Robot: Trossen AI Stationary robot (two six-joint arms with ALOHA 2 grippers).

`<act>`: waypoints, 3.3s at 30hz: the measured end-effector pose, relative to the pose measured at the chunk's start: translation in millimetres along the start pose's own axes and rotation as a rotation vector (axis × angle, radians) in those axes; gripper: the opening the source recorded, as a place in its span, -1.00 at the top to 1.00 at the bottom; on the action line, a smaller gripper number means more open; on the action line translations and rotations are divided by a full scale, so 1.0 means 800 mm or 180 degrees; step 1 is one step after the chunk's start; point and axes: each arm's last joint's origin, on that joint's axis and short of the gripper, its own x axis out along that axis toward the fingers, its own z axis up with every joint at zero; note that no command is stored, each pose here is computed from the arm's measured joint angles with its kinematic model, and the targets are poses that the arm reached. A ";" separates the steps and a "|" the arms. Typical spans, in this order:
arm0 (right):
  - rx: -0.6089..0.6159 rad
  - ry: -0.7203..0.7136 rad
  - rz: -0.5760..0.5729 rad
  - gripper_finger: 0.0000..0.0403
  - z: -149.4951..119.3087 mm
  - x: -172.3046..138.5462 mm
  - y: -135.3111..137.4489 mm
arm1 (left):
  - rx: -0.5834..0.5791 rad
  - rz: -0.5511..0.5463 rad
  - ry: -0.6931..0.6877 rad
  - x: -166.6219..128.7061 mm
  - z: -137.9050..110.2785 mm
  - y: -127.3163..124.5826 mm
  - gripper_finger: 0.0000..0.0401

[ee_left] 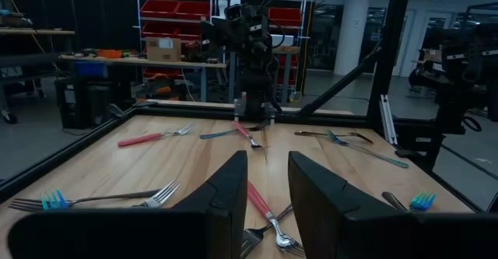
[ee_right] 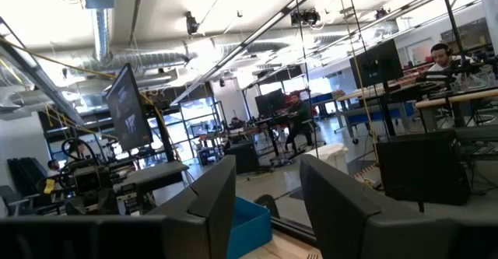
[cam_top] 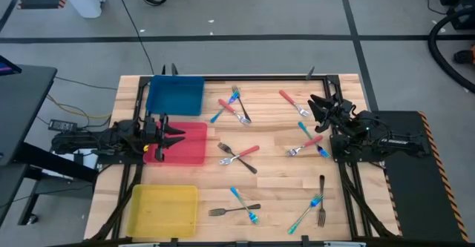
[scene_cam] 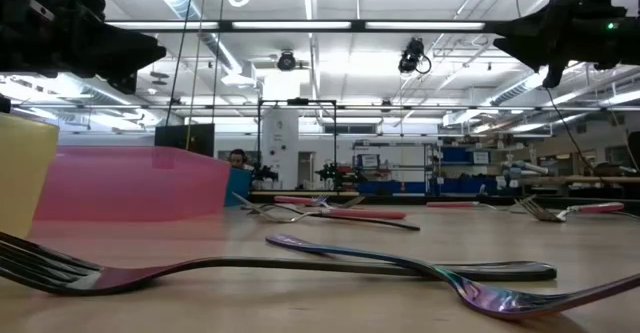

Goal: Sort silverware by color (type)

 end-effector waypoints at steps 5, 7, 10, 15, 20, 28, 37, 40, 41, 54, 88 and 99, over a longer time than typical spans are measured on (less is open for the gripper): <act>-0.0001 0.0002 -0.0001 0.24 0.000 0.000 0.000 | 0.0000 0.0000 0.0001 0.000 0.000 0.000 0.52; -0.0001 0.0000 -0.0001 0.24 0.000 0.000 0.000 | 0.0000 0.0000 0.0001 0.000 0.000 0.000 0.52; -0.0001 0.0001 0.0000 0.24 0.000 0.000 0.000 | -0.0001 0.0000 0.0000 0.000 0.000 0.000 0.52; -0.0001 0.0000 0.0000 0.24 0.000 0.000 0.000 | 0.0000 0.0000 -0.0001 0.000 0.000 0.000 0.52; -0.0001 0.0001 0.0000 0.24 0.000 0.000 0.000 | 0.0001 0.0000 0.0001 0.000 0.000 0.000 0.52; -0.0002 0.0000 -0.0001 0.24 0.000 0.000 0.000 | 0.0001 0.0000 0.0001 0.000 0.000 0.000 0.52; 0.0162 -0.0069 0.0008 0.24 0.003 0.000 0.000 | 0.0000 0.0000 0.0001 0.000 0.000 0.000 0.52; 0.0204 -0.0068 0.0009 0.24 0.003 0.000 0.000 | 0.0001 0.0000 0.0000 0.000 0.000 0.000 0.52; 0.0203 -0.0067 0.0009 0.24 0.003 0.000 0.000 | 0.0001 0.0000 0.0001 0.000 0.000 0.000 0.52; 0.0216 -0.0109 0.0014 0.24 0.004 0.000 0.000 | 0.0000 0.0000 0.0001 0.000 0.000 0.000 0.52; -0.0022 0.0053 0.0337 0.24 -0.003 0.009 0.008 | 0.0001 0.0000 0.0001 0.000 0.000 0.000 0.52; -0.0096 0.0330 0.0577 0.24 -0.021 0.026 0.016 | 0.0000 0.0000 0.0001 0.000 0.000 0.000 0.52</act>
